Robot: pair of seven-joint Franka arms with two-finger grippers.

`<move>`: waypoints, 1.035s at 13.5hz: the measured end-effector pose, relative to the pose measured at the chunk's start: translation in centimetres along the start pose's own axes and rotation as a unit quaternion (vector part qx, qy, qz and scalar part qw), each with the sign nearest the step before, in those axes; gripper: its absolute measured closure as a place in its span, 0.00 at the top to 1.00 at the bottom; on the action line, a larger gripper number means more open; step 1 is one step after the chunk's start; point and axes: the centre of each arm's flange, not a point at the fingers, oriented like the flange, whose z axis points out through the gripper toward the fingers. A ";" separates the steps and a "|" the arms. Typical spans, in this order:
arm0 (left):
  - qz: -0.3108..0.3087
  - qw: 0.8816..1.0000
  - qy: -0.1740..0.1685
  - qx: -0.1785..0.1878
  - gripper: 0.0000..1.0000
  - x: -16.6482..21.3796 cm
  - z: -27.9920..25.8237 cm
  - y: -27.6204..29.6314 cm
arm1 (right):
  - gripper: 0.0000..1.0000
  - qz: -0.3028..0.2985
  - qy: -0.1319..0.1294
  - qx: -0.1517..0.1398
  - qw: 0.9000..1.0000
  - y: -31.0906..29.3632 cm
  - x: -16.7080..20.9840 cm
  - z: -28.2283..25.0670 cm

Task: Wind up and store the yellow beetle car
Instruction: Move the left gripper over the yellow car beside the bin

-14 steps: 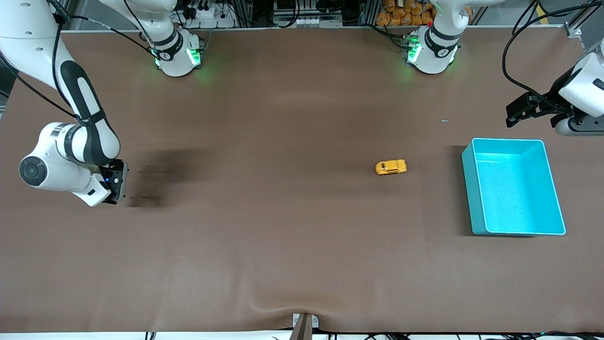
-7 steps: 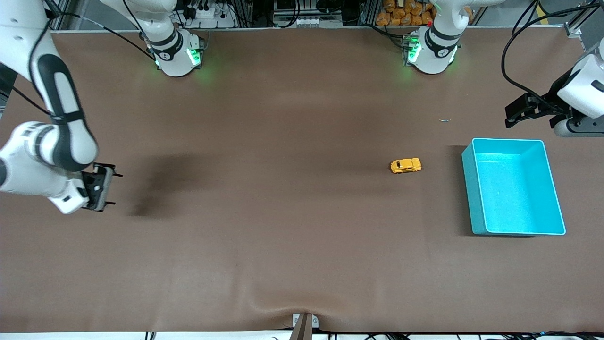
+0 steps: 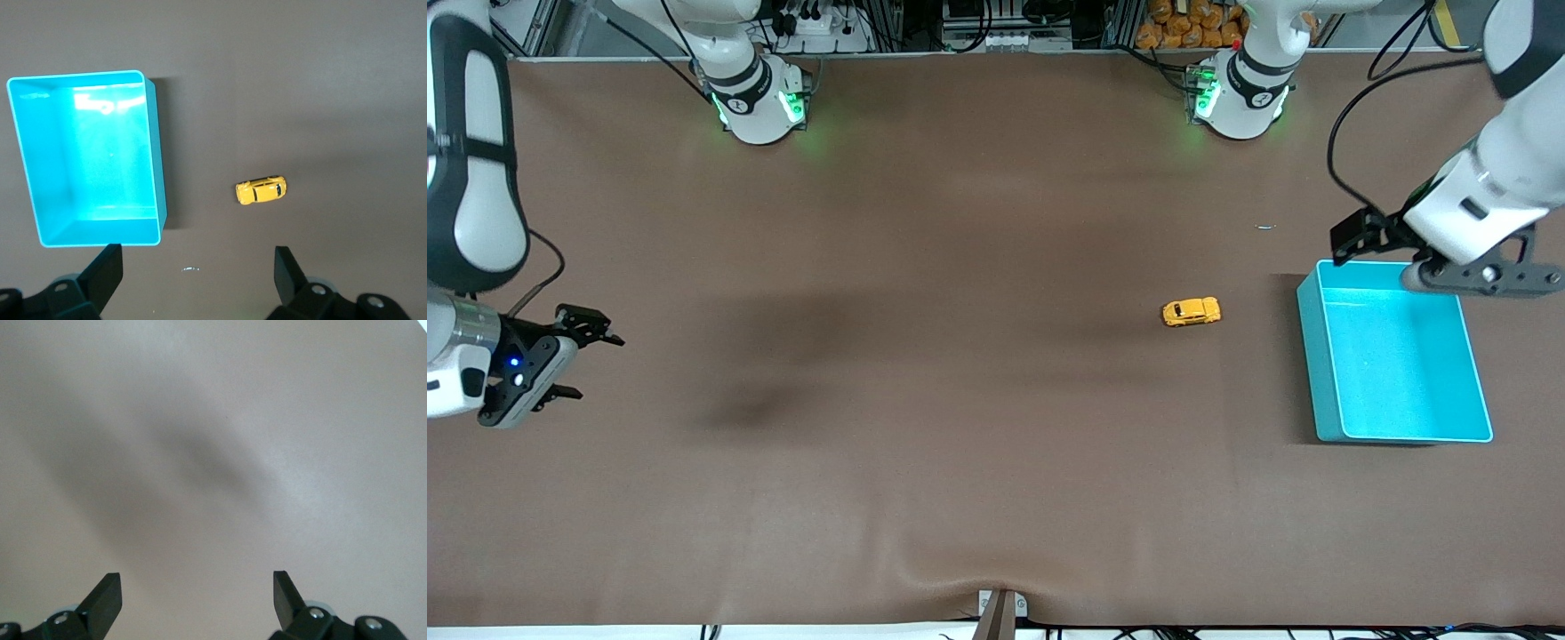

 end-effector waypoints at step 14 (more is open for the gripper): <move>-0.132 0.987 -0.084 0.026 1.00 1.5 16.0 15.2 | 1.00 0.316 0.012 -0.071 0.946 -3.5 -0.5 -14.3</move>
